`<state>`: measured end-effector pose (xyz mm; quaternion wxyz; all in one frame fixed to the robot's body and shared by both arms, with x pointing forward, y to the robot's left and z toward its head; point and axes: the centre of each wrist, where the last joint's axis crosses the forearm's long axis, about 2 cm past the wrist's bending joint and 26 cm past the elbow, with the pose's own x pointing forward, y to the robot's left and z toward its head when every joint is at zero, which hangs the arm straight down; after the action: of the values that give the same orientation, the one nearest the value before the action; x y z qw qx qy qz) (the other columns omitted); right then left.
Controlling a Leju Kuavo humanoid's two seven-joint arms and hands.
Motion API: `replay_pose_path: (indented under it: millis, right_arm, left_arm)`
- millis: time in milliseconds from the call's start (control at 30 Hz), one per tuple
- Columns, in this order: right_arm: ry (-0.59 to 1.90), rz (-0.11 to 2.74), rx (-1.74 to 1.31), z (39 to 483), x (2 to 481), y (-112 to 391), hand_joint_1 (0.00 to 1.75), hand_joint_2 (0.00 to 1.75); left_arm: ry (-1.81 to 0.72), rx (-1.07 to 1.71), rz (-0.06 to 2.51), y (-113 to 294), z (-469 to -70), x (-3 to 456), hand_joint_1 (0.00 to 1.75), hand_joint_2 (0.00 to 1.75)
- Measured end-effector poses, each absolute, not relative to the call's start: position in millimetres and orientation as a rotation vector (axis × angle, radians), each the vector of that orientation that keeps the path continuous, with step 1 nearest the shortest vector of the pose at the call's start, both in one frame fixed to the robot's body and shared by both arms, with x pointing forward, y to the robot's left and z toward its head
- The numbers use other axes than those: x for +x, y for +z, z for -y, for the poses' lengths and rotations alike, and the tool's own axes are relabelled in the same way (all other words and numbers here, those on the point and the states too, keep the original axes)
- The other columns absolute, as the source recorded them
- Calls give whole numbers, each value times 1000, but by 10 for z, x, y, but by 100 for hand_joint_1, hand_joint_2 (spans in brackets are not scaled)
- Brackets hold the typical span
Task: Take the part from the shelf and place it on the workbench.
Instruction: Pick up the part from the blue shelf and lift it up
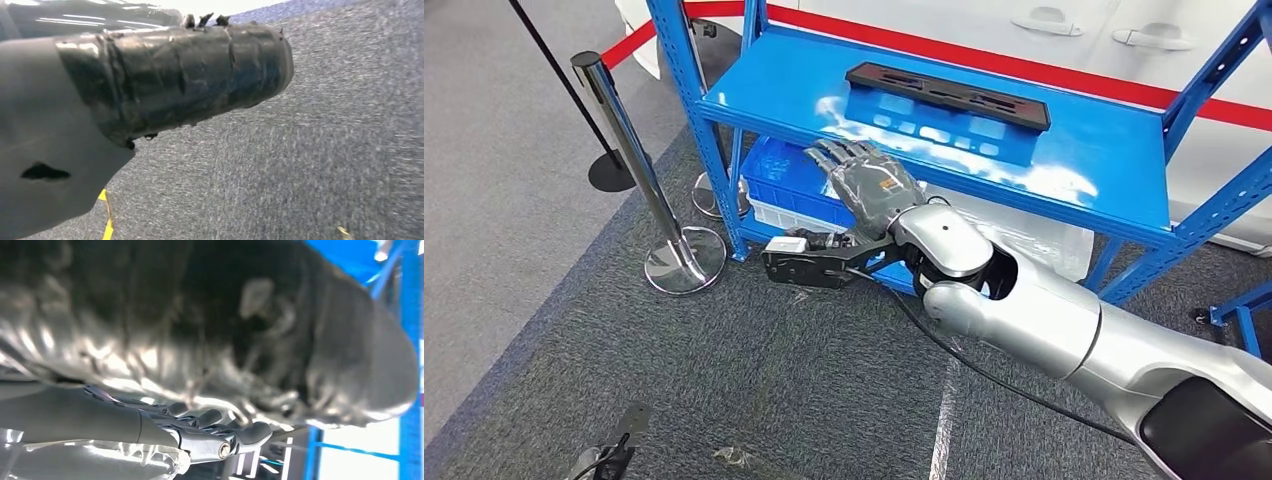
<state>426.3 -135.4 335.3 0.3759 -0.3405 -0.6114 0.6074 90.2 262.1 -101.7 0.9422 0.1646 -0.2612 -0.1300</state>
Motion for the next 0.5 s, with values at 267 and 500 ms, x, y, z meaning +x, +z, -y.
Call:
replay_pose_path:
  millis: [267, 500]
  right_arm:
    - [1545, 1565, -869, 1327, 4275, 3395, 0, 0]
    - [1561, 1537, -802, 1272, 4262, 3356, 0, 0]
  left_arm:
    - [-267, 333, 535, -1014, -2615, 917, 0, 0]
    - [-268, 334, 530, -1018, -2629, 902, 0, 0]
